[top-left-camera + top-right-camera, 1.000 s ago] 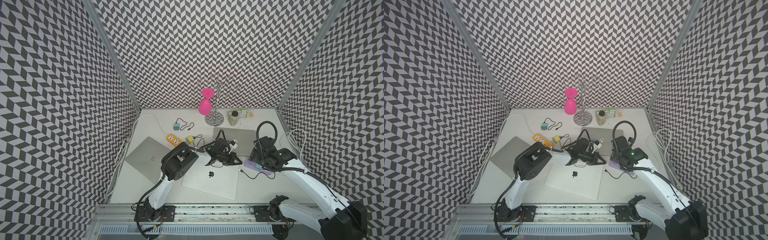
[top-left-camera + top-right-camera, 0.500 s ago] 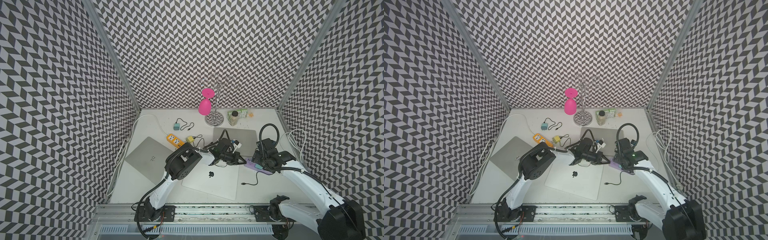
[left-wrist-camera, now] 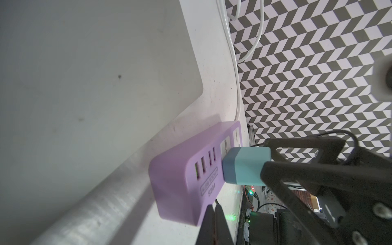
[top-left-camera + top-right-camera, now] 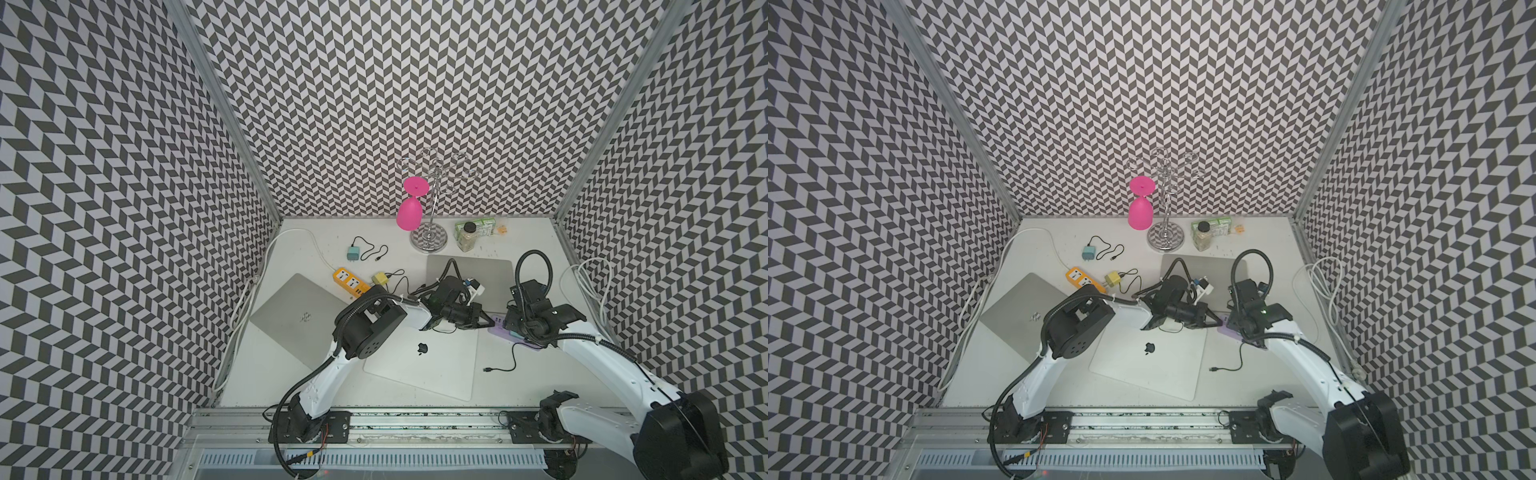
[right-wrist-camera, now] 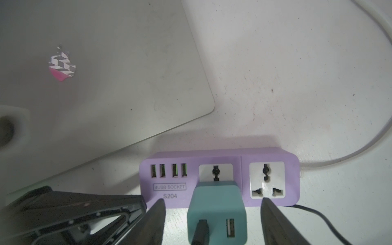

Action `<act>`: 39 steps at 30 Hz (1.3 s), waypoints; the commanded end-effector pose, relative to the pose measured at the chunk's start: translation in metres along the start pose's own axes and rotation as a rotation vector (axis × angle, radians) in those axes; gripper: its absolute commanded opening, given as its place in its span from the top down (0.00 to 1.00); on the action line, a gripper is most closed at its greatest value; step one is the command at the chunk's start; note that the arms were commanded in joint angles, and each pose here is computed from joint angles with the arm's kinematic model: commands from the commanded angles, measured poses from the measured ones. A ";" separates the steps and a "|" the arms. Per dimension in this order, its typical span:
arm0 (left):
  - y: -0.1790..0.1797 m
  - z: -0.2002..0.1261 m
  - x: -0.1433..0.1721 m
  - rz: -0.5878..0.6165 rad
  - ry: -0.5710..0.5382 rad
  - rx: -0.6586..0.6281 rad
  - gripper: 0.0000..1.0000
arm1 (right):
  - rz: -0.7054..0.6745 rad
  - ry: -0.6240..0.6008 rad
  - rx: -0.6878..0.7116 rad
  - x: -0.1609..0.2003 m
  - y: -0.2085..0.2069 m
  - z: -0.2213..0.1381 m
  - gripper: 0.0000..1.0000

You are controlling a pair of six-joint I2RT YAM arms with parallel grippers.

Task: Unplug the laptop charger
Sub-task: Remove the plug from the socket.

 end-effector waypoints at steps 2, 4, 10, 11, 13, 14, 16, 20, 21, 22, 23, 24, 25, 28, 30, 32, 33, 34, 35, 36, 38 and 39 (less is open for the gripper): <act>-0.002 0.011 0.001 0.011 -0.007 0.002 1.00 | -0.002 -0.007 -0.020 -0.001 0.003 0.006 0.33; 0.000 0.013 0.003 0.006 -0.002 -0.001 1.00 | -0.006 -0.009 -0.017 -0.001 0.002 0.008 0.34; 0.007 0.015 0.011 -0.017 0.010 -0.026 1.00 | -0.019 -0.003 -0.018 -0.002 0.005 0.012 0.40; 0.008 0.016 0.012 -0.019 0.010 -0.032 1.00 | -0.025 0.000 -0.017 -0.002 0.006 0.012 0.41; 0.010 0.017 0.015 -0.025 0.015 -0.036 1.00 | -0.035 0.010 -0.013 -0.001 0.007 0.013 0.43; 0.010 0.018 0.015 -0.025 0.016 -0.036 1.00 | -0.040 0.018 -0.013 0.000 0.007 0.014 0.43; 0.011 0.019 0.017 -0.029 0.022 -0.038 1.00 | -0.048 0.040 -0.014 0.003 0.008 0.017 0.45; 0.013 0.020 0.020 -0.034 0.027 -0.040 1.00 | -0.063 0.059 -0.013 0.003 0.010 0.019 0.51; 0.013 0.020 0.021 -0.035 0.028 -0.040 1.00 | -0.065 0.055 -0.013 0.002 0.010 0.018 0.53; 0.014 0.020 0.022 -0.037 0.030 -0.042 1.00 | -0.069 0.050 -0.013 0.001 0.011 0.017 0.56; 0.015 0.020 0.023 -0.040 0.031 -0.044 1.00 | -0.070 0.044 -0.010 -0.001 0.011 0.016 0.59; 0.015 0.021 0.025 -0.042 0.034 -0.045 1.00 | -0.076 0.040 -0.009 -0.002 0.011 0.015 0.62; 0.016 0.021 0.026 -0.044 0.037 -0.045 1.00 | -0.081 0.032 -0.009 -0.005 0.012 0.013 0.64; 0.018 0.022 0.029 -0.051 0.043 -0.049 1.00 | -0.094 0.018 -0.004 -0.009 0.012 0.010 0.66; 0.020 0.023 0.032 -0.056 0.046 -0.051 1.00 | -0.094 0.019 -0.013 -0.010 0.014 0.009 0.67; 0.022 0.023 0.034 -0.063 0.050 -0.056 1.00 | -0.092 0.027 -0.034 -0.009 0.017 0.008 0.67; 0.023 0.023 0.035 -0.064 0.052 -0.057 1.00 | -0.089 0.029 -0.041 -0.009 0.018 0.007 0.68; 0.024 0.023 0.036 -0.067 0.054 -0.058 1.00 | -0.089 0.030 -0.040 -0.009 0.018 0.008 0.68; 0.026 0.024 0.036 -0.070 0.054 -0.062 1.00 | -0.093 0.031 -0.035 -0.008 0.017 0.008 0.68; 0.027 0.024 0.037 -0.074 0.057 -0.063 1.00 | -0.098 0.034 -0.028 -0.008 0.016 0.009 0.68; 0.030 0.025 0.038 -0.080 0.061 -0.073 1.00 | -0.106 0.045 -0.015 -0.005 0.014 0.012 0.68; 0.032 0.026 0.038 -0.081 0.064 -0.081 1.00 | -0.109 0.048 -0.011 -0.004 0.012 0.013 0.68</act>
Point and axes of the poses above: each gripper's point midway between its finger pads, its own z axis out along the fingers, its own y axis along the line the jaws close on, x = y × z, the point moved 2 cm from there along -z, back along the fingers, and after that the axes turned 11 degrees about z, right-handed, at the moved point
